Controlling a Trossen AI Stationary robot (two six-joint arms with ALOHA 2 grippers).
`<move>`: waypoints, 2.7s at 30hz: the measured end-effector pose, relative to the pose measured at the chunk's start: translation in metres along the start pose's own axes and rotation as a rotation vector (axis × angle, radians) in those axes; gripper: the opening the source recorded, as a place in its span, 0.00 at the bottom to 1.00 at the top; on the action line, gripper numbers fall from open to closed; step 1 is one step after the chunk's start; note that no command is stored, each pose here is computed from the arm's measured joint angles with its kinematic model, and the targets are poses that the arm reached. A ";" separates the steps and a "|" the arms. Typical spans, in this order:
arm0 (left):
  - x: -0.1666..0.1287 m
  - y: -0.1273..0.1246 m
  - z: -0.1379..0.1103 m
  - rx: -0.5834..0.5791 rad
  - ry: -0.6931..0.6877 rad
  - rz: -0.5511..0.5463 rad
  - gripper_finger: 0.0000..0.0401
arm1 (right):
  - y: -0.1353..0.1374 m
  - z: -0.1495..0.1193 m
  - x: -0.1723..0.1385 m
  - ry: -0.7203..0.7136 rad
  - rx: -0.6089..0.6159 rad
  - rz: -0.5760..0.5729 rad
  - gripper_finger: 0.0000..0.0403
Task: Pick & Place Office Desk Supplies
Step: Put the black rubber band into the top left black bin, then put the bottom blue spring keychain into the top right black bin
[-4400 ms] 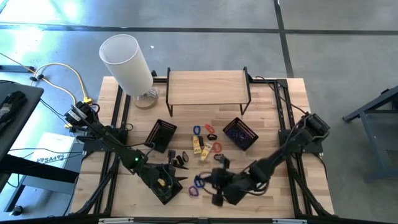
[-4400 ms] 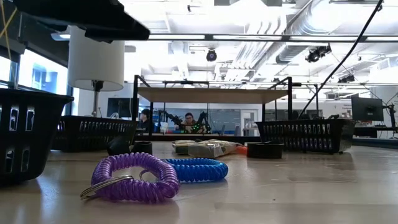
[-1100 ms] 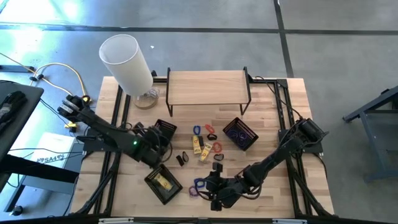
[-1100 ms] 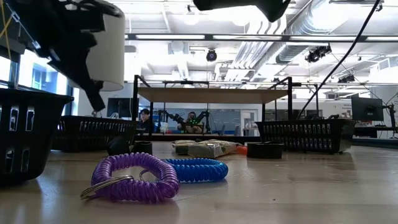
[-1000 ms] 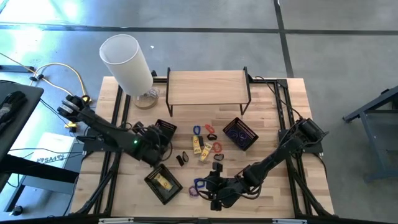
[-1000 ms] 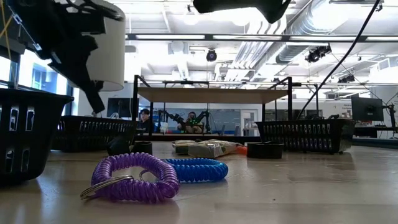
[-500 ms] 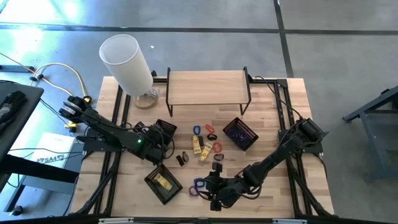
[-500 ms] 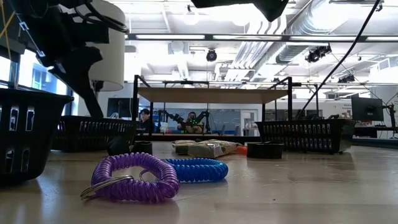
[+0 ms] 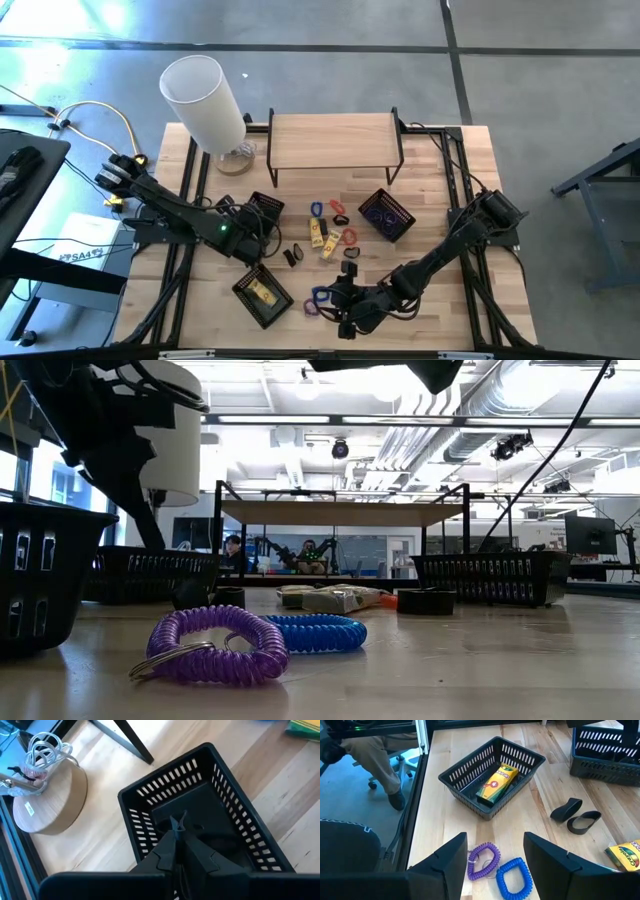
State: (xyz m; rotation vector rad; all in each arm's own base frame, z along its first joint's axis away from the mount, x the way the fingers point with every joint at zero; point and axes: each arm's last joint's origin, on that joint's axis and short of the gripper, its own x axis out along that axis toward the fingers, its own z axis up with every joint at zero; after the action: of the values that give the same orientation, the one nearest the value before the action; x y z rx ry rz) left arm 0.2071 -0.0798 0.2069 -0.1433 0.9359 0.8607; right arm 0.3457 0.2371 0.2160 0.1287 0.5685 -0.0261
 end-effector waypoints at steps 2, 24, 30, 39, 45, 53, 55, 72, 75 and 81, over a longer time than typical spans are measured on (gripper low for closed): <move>0.000 0.000 0.000 -0.001 -0.001 0.001 0.04 | 0.000 0.000 0.000 0.000 0.000 0.000 0.45; 0.000 0.000 0.000 0.044 -0.018 0.008 0.39 | 0.000 0.000 0.000 0.001 -0.001 0.000 0.45; -0.006 -0.002 -0.003 0.068 -0.095 0.013 0.39 | 0.000 0.000 0.000 0.014 -0.005 0.018 0.45; -0.030 -0.012 -0.023 0.163 -0.302 -0.039 0.39 | -0.006 -0.007 0.003 0.075 -0.051 -0.025 0.45; -0.046 -0.025 -0.036 0.246 -0.354 -0.165 0.39 | -0.012 -0.027 0.028 0.155 -0.141 -0.047 0.45; -0.061 -0.042 -0.040 0.319 -0.430 -0.300 0.39 | -0.026 -0.036 0.049 0.216 -0.155 -0.040 0.45; -0.063 -0.044 -0.039 0.322 -0.445 -0.319 0.39 | -0.029 -0.036 0.050 0.223 -0.151 -0.043 0.45; -0.069 -0.054 -0.035 0.340 -0.459 -0.414 0.39 | -0.038 -0.032 0.055 0.235 -0.169 -0.044 0.45; -0.069 -0.054 -0.035 0.339 -0.458 -0.415 0.39 | -0.035 -0.033 0.054 0.225 -0.203 -0.054 0.43; -0.069 -0.054 -0.035 0.339 -0.458 -0.415 0.39 | -0.036 -0.033 0.054 0.219 -0.223 -0.068 0.36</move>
State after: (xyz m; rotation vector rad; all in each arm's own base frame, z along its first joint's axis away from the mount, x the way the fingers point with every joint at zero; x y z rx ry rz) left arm 0.2020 -0.1725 0.2239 0.1469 0.5766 0.3189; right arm 0.3712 0.2063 0.1556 -0.1063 0.7906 -0.0150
